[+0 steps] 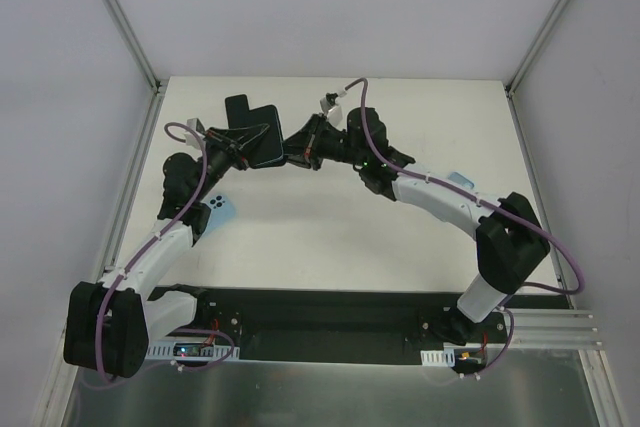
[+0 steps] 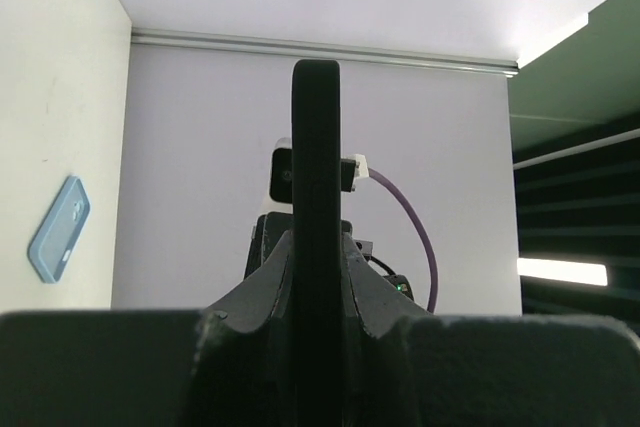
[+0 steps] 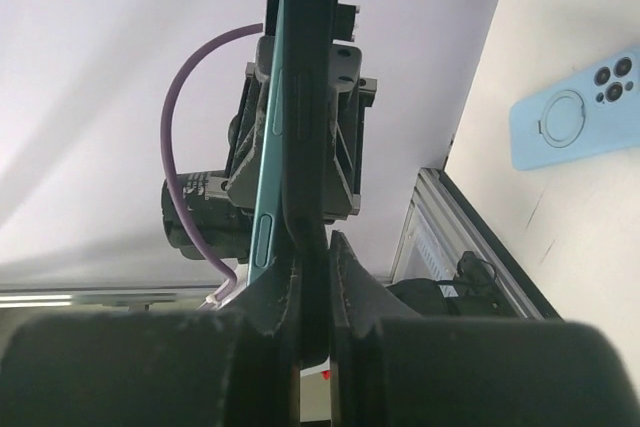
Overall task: Take the phone out of the phone case
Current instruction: Remove the phone case from the phone.
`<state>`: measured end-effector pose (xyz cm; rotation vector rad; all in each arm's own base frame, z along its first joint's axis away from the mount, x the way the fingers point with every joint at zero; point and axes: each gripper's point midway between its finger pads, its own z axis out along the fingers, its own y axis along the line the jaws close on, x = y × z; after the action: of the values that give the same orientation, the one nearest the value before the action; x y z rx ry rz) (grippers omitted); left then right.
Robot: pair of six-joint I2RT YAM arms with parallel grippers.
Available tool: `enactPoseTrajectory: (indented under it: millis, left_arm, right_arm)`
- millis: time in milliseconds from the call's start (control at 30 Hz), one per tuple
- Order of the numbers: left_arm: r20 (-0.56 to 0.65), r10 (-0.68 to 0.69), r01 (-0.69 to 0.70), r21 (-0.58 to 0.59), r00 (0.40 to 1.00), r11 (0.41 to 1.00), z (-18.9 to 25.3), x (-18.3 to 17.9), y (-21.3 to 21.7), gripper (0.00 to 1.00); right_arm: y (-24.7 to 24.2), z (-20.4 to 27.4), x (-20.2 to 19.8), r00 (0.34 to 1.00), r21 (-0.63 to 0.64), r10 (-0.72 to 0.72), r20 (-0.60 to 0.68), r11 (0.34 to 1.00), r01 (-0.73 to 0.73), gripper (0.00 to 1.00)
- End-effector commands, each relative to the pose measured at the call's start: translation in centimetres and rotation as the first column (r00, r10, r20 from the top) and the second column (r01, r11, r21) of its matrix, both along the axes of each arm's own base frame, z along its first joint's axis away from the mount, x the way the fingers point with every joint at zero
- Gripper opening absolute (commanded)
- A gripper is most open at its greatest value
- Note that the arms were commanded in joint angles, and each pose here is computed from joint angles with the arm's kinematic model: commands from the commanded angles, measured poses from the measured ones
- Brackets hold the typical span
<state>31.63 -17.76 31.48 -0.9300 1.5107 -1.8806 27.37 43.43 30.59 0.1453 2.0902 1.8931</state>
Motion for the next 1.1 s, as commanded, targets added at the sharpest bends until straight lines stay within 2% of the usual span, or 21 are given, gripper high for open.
enactPoseTrajectory:
  millis: [0, 100, 133, 167, 233, 267, 300, 333, 367, 467, 533, 600, 667, 767, 833, 933, 1067]
  left_arm:
    - [0.136, -0.476, 0.455, 0.157, 0.869, 0.876, 0.2, -9.8, -5.6, 0.00]
    - [0.164, -0.495, 0.461, 0.208, 0.853, 0.863, -0.3, -10.2, -5.8, 0.02]
    - [0.177, -0.499, 0.459, 0.226, 0.848, 0.859, -0.3, -10.3, -5.8, 0.26]
    - [0.185, -0.503, 0.458, 0.237, 0.844, 0.857, -0.4, -10.4, -5.8, 0.43]
    - [0.179, -0.514, 0.458, 0.276, 0.839, 0.845, -0.8, -10.5, -5.9, 0.67]
    - [0.167, -0.516, 0.458, 0.293, 0.840, 0.839, -1.2, -10.5, -5.9, 0.72]
    - [0.113, -0.517, 0.467, 0.301, 0.848, 0.831, -2.1, -10.6, -5.8, 0.75]
    - [0.120, -0.511, 0.447, 0.344, 0.851, 0.826, -2.5, -10.5, -5.7, 0.79]
    - [0.115, -0.507, 0.439, 0.362, 0.855, 0.822, -2.8, -10.5, -5.6, 0.89]
    - [0.080, -0.492, 0.420, 0.415, 0.867, 0.807, -4.3, -10.5, -5.3, 0.93]
    - [0.043, -0.486, 0.421, 0.436, 0.873, 0.796, -5.5, -10.4, -5.2, 0.93]
    - [-0.022, -0.449, 0.409, 0.453, 0.893, 0.792, -7.1, -9.6, -4.9, 0.92]
    - [-0.098, -0.412, 0.406, 0.478, 0.906, 0.779, -9.2, -9.1, -4.6, 0.92]
    - [-0.159, -0.344, 0.374, 0.521, 0.925, 0.767, -12.1, -7.9, -4.1, 0.93]
    - [-0.188, -0.327, 0.375, 0.553, 0.926, 0.744, -13.6, -7.5, -4.0, 0.97]
    - [-0.234, -0.342, 0.414, 0.564, 0.910, 0.714, -15.3, -7.2, -4.4, 0.99]
    - [-0.299, -0.377, 0.481, 0.553, 0.877, 0.680, -17.4, -7.2, -5.0, 0.99]
  right_arm:
    - [-2.2, 2.7, 6.0, 0.960, 0.049, -0.259, 0.107, 0.966, 0.255, 0.01]
    - [-4.7, 1.4, 6.2, 0.946, -0.034, -0.292, 0.139, 0.953, 0.300, 0.01]
    - [-5.8, 0.8, 6.5, 0.935, -0.081, -0.298, 0.192, 0.945, 0.318, 0.01]
    - [-6.6, 0.5, 6.5, 0.925, -0.119, -0.312, 0.218, 0.932, 0.342, 0.01]
    - [-8.7, -0.7, 5.7, 0.917, -0.239, -0.300, 0.263, 0.901, 0.363, 0.02]
    - [-9.6, -1.3, 5.7, 0.898, -0.298, -0.280, 0.338, 0.874, 0.385, 0.01]
    - [-10.8, -1.7, 4.8, 0.899, -0.353, -0.262, 0.350, 0.852, 0.386, 0.01]
    - [-11.7, -2.4, 4.4, 0.898, -0.401, -0.245, 0.365, 0.829, 0.390, 0.02]
    - [-12.8, -3.0, 4.3, 0.882, -0.451, -0.217, 0.418, 0.794, 0.408, 0.01]
    - [-15.5, -5.0, 2.9, 0.886, -0.584, -0.143, 0.440, 0.704, 0.404, 0.01]
    - [-17.5, -7.5, 1.5, 0.903, -0.694, -0.057, 0.426, 0.620, 0.367, 0.02]
    - [-20.0, -9.6, 1.0, 0.906, -0.779, -0.025, 0.423, 0.501, 0.377, 0.02]
    - [-21.1, -11.5, 0.3, 0.914, -0.824, 0.002, 0.405, 0.434, 0.364, 0.01]
    - [-21.1, -13.5, -0.9, 0.933, -0.869, 0.036, 0.358, 0.379, 0.319, 0.01]
    - [-20.7, -15.1, -1.6, 0.944, -0.902, 0.068, 0.323, 0.323, 0.286, 0.01]
    - [-19.4, -17.3, -2.2, 0.952, -0.937, 0.126, 0.279, 0.250, 0.242, 0.01]
    - [-17.4, -19.8, -2.3, 0.959, -0.959, 0.162, 0.231, 0.206, 0.196, 0.02]
